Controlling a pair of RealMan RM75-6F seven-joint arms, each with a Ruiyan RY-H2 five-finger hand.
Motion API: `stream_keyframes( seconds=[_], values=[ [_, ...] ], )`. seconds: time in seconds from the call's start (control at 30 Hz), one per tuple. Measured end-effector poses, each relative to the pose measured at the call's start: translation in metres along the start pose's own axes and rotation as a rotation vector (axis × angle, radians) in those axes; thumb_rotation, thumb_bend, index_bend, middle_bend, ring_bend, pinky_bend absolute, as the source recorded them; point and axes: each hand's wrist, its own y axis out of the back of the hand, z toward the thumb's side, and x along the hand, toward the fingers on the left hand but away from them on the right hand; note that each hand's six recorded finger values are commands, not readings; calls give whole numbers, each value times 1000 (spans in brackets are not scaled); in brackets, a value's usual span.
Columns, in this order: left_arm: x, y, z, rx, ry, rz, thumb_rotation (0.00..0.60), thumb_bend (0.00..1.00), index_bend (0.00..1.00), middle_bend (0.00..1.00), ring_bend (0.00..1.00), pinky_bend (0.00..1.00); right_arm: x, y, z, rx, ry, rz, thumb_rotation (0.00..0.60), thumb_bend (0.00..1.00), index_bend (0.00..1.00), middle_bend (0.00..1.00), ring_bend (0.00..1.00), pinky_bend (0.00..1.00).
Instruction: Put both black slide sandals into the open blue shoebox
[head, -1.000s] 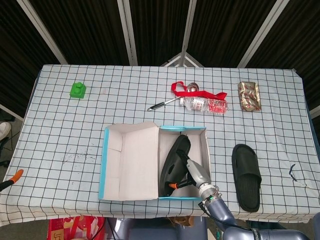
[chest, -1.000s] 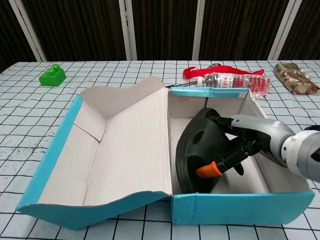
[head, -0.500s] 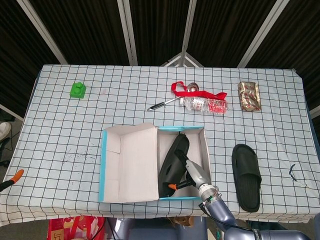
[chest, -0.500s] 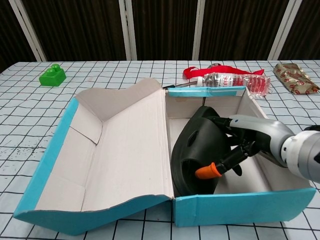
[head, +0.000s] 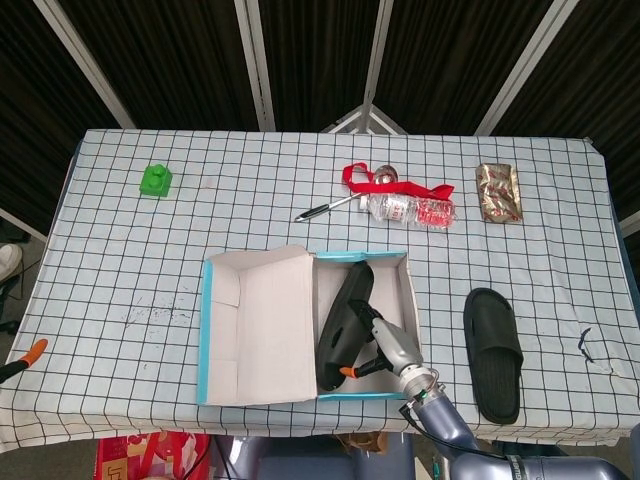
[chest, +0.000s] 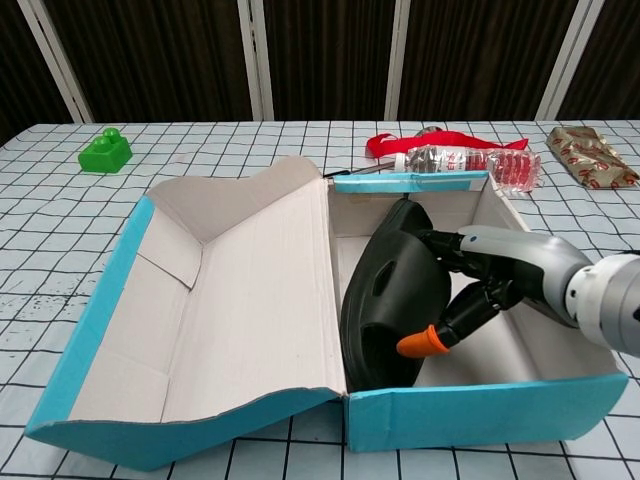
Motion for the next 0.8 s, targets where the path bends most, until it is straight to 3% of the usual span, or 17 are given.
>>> stream_keyframes(
  seconds=[0.5, 0.8],
  values=[
    [-1, 0, 1, 0, -2, -2, 600, 77, 142, 0, 0, 99, 13, 44, 11, 112, 1, -50, 600, 0, 0, 0, 34, 96],
    [0, 1, -1, 1, 10, 1, 600, 76, 141, 0, 0, 99, 42, 68, 14, 178, -22, 10, 600, 0, 0, 0, 35, 90]
  ],
)
